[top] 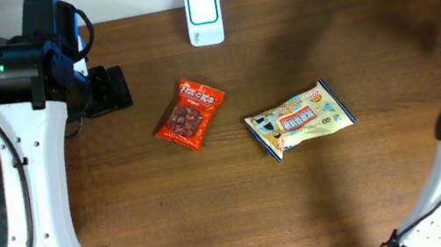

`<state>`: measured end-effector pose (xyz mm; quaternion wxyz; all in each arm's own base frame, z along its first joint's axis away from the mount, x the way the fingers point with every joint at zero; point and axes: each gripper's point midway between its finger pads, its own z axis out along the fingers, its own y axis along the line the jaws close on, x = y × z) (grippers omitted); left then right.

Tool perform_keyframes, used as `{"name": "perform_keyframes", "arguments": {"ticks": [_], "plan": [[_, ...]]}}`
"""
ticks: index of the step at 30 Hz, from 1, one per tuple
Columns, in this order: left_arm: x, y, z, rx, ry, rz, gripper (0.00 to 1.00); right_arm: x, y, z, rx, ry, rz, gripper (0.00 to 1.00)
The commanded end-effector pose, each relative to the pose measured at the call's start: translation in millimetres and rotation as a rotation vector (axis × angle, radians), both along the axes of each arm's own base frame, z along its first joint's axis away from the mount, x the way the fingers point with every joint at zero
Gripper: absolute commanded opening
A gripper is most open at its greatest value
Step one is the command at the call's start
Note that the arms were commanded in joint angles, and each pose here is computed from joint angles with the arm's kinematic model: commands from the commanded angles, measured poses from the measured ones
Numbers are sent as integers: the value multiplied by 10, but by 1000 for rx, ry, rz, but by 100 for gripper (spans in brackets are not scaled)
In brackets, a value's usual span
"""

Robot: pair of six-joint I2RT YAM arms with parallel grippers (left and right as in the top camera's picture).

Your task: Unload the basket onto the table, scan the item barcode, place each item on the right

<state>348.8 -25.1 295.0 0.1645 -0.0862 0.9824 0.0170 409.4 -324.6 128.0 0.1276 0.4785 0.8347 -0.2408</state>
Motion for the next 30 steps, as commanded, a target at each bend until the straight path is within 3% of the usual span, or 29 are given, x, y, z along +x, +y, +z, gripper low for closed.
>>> {"name": "perform_keyframes", "arguments": {"ticks": [1, 6, 7, 9, 10, 13, 17, 18, 20, 21, 25, 28, 30], "plan": [[-6, 5, 18, -12, -6, 9, 99, -321, -272, -149, 103, -34, -112, 4], [-5, 6, 18, -12, -7, 10, 99, -550, -512, -187, 134, -63, -178, 6], [-5, 6, 18, -12, -7, 10, 99, -525, -515, -182, 129, -70, -175, 13], [-6, 5, 18, -13, -7, 10, 99, -520, -517, -181, 128, -72, -175, 40], [-6, 5, 18, -12, -6, 9, 99, -521, -516, -181, 128, -72, -175, 49], [-5, 6, 18, -12, -7, 10, 99, -542, -500, -189, 135, -62, -176, 59], [-6, 6, 18, -12, -7, 10, 99, -181, -108, -282, 364, -180, 12, 61], [-6, 6, 18, -12, -7, 10, 99, -20, 92, -279, 457, -233, 110, 61], [-6, 6, 18, -12, -7, 10, 99, 393, 832, -127, 711, -382, 489, 62], [-6, 6, 18, -12, -7, 10, 99, 444, 1040, -88, 761, -395, 573, 62], [-5, 6, 18, -12, -7, 10, 99, 466, 2095, -88, 904, -242, 848, 62], [-6, 6, 18, -12, -7, 10, 99, 517, 2730, -189, 859, -72, 966, 68], [-6, 6, 18, -12, -7, 10, 99, 477, 3047, -201, 879, -16, 997, 54]]}}
